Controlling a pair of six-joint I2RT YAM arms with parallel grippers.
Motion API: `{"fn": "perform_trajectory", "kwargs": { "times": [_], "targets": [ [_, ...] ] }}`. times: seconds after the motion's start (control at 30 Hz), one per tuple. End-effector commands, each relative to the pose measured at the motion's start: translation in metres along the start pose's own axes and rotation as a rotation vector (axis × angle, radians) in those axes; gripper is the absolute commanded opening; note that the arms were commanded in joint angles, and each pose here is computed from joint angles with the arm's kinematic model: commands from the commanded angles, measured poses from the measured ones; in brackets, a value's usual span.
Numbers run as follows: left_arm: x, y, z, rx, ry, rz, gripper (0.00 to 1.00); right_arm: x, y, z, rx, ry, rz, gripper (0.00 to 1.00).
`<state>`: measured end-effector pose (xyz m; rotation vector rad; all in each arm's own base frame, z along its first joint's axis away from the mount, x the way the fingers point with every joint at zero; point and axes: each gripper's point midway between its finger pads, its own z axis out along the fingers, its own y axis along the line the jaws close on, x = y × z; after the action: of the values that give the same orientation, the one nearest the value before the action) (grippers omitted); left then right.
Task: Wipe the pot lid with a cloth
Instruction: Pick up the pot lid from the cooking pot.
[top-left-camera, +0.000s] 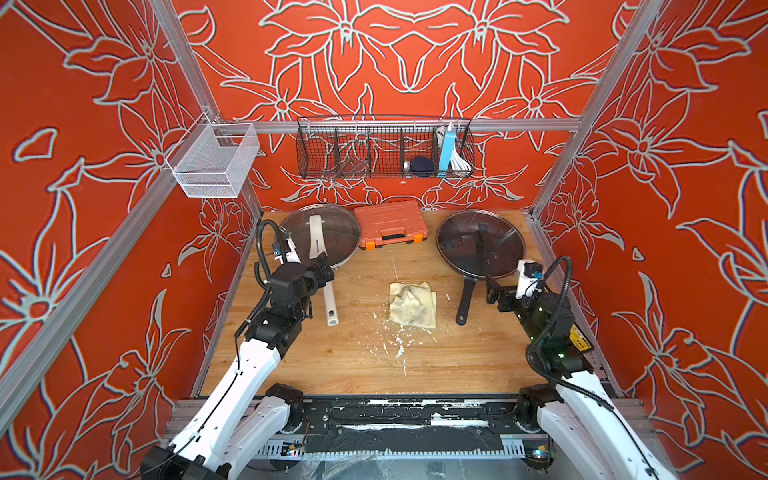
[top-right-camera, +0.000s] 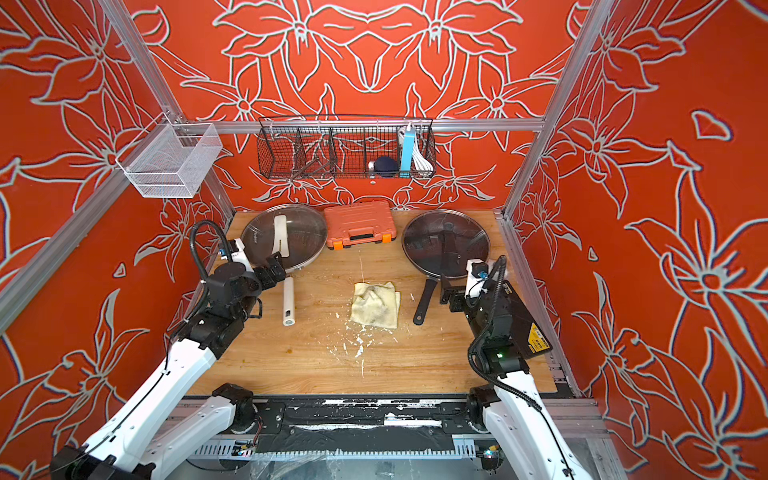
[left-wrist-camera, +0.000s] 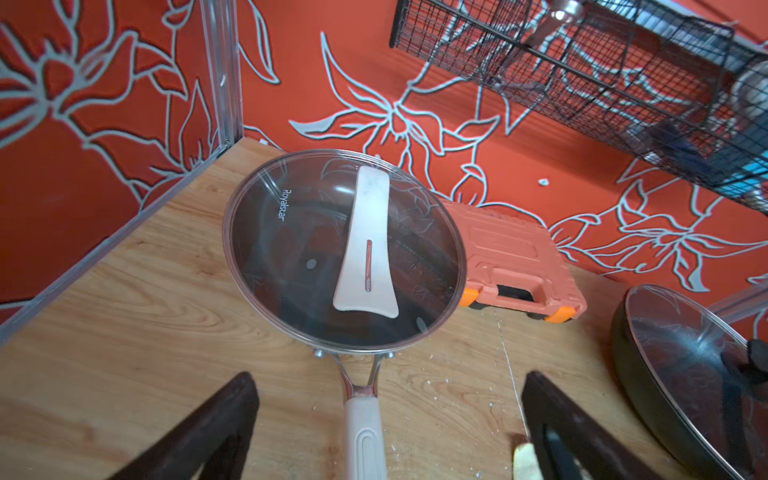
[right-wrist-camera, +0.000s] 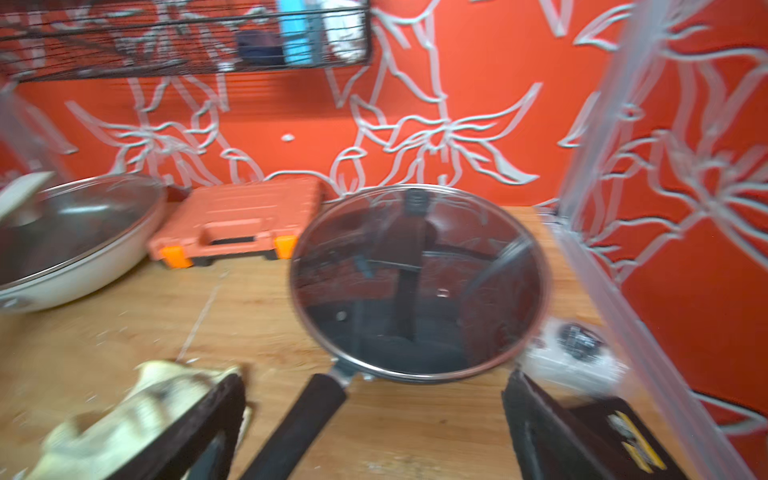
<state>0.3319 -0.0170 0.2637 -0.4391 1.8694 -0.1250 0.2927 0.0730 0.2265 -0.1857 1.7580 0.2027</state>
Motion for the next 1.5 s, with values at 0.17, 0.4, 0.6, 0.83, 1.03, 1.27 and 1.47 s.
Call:
{"fn": "perform_trajectory", "kwargs": {
  "times": [0.17, 0.4, 0.6, 0.83, 1.03, 1.27, 1.47],
  "targets": [
    [0.004, 0.003, 0.026, -0.118, 0.185, 0.103, 0.99, -0.013, 0.077, 0.006, -0.258, 0.071, -0.122, 0.98],
    [-0.017, -0.001, 0.062, -0.120, 0.265, 0.130, 0.99, -0.013, 0.114, 0.009, -0.346, 0.097, -0.193, 0.98],
    [-0.017, 0.002, 0.105, -0.134, 0.336, 0.165, 0.99, -0.021, 0.144, 0.009, -0.437, 0.083, -0.246, 0.98],
    [-0.005, 0.001, 0.161, -0.145, 0.414, 0.209, 0.99, -0.030, 0.187, 0.018, -0.567, 0.070, -0.251, 0.98],
    [0.005, -0.002, 0.197, -0.128, 0.430, 0.251, 0.97, -0.022, 0.214, 0.020, -0.630, 0.088, -0.268, 0.98],
    [0.007, 0.012, 0.220, -0.144, 0.440, 0.259, 0.87, -0.016, 0.224, 0.022, -0.650, 0.104, -0.277, 0.98],
    [0.014, 0.024, 0.236, -0.159, 0.465, 0.279, 0.74, -0.013, 0.225, 0.026, -0.644, 0.111, -0.274, 0.98]
  ]
}}
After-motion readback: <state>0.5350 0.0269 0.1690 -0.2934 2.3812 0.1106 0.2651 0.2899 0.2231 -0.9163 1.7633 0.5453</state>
